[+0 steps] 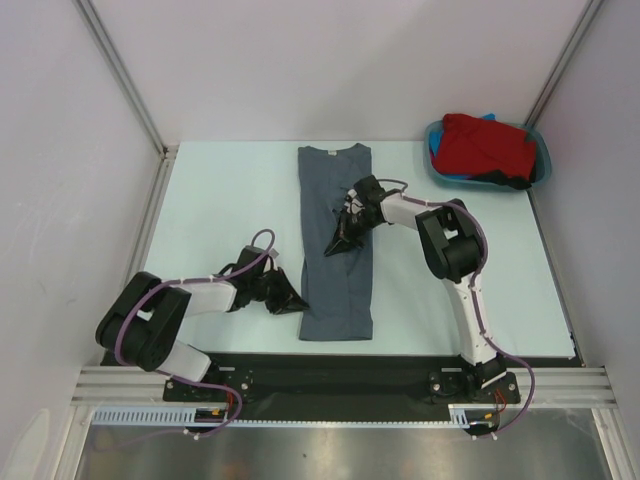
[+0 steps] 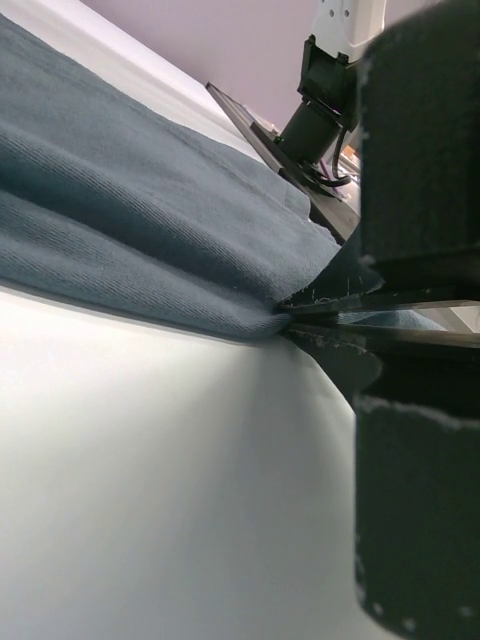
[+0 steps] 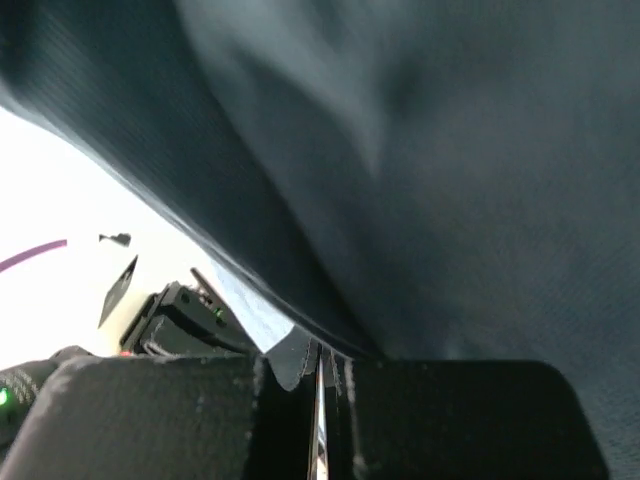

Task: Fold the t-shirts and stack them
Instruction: Fold the tshirt

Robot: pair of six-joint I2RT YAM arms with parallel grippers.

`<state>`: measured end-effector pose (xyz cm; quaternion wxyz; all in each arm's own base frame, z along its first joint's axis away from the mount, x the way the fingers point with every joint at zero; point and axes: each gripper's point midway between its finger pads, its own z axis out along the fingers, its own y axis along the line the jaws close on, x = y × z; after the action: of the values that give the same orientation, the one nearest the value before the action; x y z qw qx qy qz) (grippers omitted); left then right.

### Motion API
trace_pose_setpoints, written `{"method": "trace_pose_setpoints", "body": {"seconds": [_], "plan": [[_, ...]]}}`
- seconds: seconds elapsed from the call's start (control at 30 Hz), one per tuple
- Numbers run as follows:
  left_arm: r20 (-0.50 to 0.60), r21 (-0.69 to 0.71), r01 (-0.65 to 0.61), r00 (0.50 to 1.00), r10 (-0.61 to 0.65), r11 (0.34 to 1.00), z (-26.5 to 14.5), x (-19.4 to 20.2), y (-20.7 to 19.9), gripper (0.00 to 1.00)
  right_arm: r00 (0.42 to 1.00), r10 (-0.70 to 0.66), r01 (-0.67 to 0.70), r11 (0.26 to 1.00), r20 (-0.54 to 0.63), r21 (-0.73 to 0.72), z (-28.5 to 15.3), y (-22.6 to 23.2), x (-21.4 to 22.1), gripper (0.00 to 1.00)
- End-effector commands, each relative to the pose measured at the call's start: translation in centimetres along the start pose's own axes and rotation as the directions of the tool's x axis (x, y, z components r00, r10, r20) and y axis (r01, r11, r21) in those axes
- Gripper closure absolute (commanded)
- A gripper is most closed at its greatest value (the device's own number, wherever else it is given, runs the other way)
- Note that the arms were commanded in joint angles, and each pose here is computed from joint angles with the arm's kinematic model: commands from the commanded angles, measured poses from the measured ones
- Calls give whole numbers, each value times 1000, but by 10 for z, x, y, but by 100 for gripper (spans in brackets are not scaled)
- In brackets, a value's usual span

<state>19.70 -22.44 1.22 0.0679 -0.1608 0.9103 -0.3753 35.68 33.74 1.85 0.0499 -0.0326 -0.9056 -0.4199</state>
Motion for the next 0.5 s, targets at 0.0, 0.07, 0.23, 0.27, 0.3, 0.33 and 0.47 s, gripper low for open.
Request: {"method": "trace_pose_setpoints", "body": {"seconds": [0.0, 0.07, 0.23, 0.27, 0.3, 0.33, 0.47], "plan": [[-5, 21, -4, 1000, 4, 1000, 0, -2, -12, 87, 998, -23, 11, 984, 63, 179, 3, -33, -20, 100], [-8, 16, -4, 1000, 4, 1000, -2, 0, -12, 87, 996, -23, 3, 970, 81, 244, 2, -43, -25, 100], [8, 7, -8, 1000, 8, 1000, -10, 2, -12, 87, 990, -38, -12, 937, 135, 349, -6, -56, -43, 100], [-1, -10, 4, 1000, -4, 1000, -12, 5, -8, 87, 990, -34, -18, 933, 139, 358, -7, -59, -44, 100], [2, -16, 8, 1000, -8, 1000, -14, 7, -6, 87, 990, -29, -25, 929, 141, 370, -7, -64, -45, 100], [-7, -30, 19, 1000, -20, 999, -15, 12, 0, 87, 989, -27, -29, 927, 144, 373, -7, -65, -47, 100], [22, -13, 45, 999, -45, 999, -24, 18, 3, 85, 989, -13, -46, 918, 146, 393, -10, -72, -51, 100]]}}
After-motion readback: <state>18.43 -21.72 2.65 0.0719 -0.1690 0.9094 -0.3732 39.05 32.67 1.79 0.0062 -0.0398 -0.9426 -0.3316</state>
